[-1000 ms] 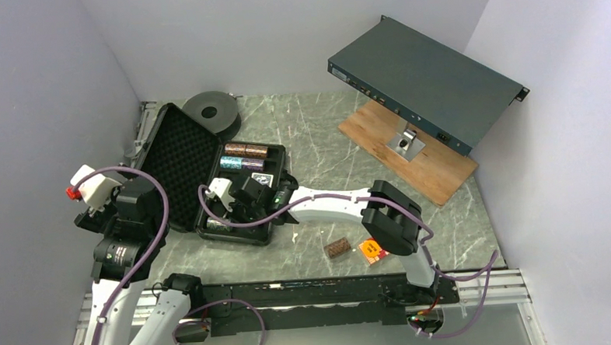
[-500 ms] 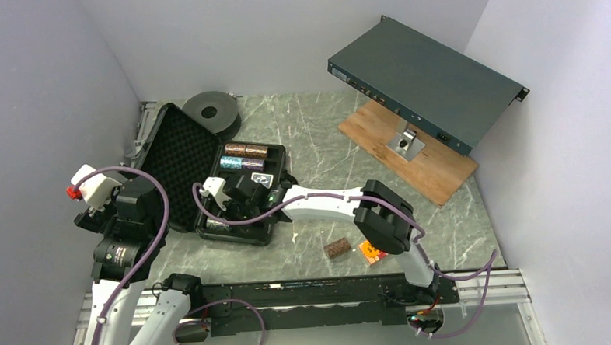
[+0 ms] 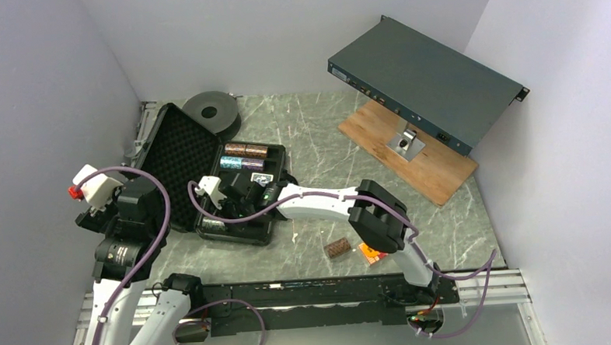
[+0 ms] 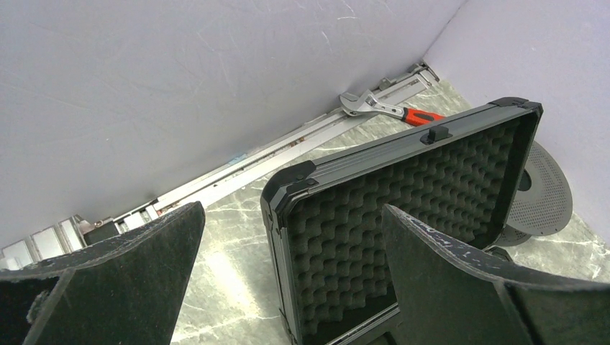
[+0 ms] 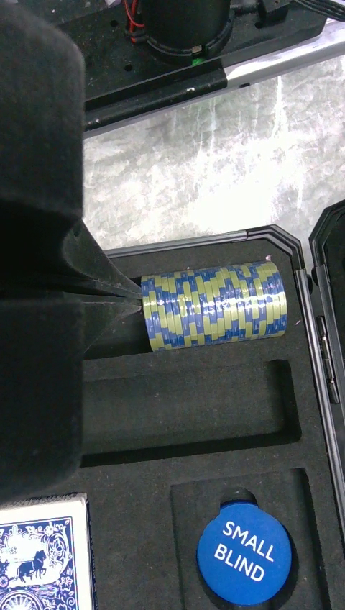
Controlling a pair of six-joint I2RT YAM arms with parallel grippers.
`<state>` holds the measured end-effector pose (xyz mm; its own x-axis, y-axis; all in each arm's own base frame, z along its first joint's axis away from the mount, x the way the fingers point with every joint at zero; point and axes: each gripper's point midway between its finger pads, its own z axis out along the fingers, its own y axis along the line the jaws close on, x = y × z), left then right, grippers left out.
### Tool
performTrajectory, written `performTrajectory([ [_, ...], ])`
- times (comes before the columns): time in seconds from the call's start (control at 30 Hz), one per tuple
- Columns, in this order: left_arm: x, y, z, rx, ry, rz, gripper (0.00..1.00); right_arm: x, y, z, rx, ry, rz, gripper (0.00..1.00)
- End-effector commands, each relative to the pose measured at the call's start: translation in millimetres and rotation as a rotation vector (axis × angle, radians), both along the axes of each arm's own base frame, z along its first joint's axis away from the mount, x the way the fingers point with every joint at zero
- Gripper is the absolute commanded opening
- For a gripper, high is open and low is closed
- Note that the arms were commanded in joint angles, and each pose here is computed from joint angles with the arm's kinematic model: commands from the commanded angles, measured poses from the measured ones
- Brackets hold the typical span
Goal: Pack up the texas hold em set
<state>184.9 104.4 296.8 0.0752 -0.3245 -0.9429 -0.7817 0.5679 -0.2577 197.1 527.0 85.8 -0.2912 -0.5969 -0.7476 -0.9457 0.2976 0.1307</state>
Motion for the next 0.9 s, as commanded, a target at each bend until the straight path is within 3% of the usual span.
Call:
performTrajectory([
  [0.0, -0.4, 1.4, 5.8, 0.007, -0.027, 0.007, 1.0, 7.3, 20.1, 21.5, 0.079, -0.029, 0.017, 0.0],
  [0.6, -0.4, 1.8, 5.9, 0.014, -0.025, 0.006, 1.0, 8.2, 22.0, 22.2, 0.066, -0.024, 0.018, 0.0],
  [0.77, -0.1, 1.0, 6.4, 0.01, -0.027, 0.001, 1.0, 15.4, 16.7, 54.4, 0.099, -0.077, -0.017, 0.2],
  [0.87, -0.1, 0.7, 6.7, 0.009, -0.028, -0.002, 1.0, 24.9, 12.7, 71.6, 0.108, -0.118, -0.067, 0.45],
])
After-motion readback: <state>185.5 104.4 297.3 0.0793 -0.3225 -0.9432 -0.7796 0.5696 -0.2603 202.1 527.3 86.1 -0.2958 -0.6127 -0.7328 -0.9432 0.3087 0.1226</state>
